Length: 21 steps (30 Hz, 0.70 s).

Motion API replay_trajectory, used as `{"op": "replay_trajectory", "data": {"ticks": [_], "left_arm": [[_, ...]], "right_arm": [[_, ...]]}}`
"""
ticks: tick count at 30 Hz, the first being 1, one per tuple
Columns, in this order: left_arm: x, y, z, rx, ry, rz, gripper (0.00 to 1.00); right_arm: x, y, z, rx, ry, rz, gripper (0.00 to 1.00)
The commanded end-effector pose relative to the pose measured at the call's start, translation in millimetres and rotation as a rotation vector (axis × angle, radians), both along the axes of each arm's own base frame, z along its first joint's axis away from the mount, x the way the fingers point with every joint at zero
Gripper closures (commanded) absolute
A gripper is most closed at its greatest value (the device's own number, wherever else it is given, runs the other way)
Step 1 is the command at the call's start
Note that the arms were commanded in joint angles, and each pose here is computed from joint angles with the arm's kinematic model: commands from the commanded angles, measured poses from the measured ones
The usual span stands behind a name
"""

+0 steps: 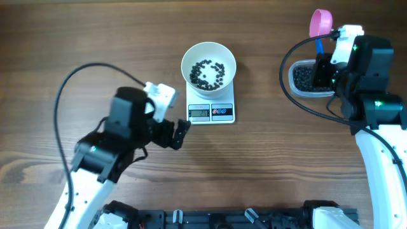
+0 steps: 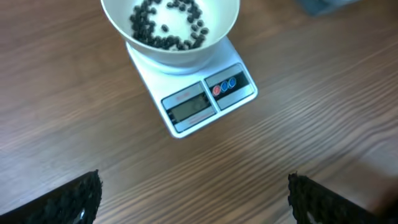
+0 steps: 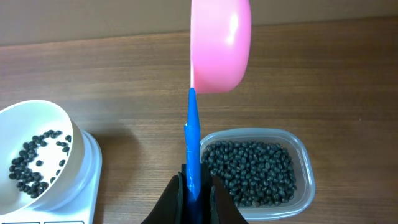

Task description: Scoop item into bowl and weigh 150g on scale

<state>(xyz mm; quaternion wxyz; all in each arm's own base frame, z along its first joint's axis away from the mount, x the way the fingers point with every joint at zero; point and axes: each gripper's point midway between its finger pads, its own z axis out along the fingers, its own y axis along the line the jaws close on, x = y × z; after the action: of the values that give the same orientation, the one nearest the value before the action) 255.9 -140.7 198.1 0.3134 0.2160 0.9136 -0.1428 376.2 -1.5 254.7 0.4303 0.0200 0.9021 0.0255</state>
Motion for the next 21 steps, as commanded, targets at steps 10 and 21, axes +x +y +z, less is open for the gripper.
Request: {"op": "replay_trajectory", "data": {"ticks": [10, 21], "left_arm": [[24, 13, 16, 0.003, 0.043, -0.042, 0.00], [15, 7, 9, 0.046, 0.085, 0.047, 0.00]], "right_arm": [[-5, 1, 7, 0.019, -0.001, -0.002, 0.96], [-5, 2, 6, 0.022, 0.002, -0.004, 0.96]]}}
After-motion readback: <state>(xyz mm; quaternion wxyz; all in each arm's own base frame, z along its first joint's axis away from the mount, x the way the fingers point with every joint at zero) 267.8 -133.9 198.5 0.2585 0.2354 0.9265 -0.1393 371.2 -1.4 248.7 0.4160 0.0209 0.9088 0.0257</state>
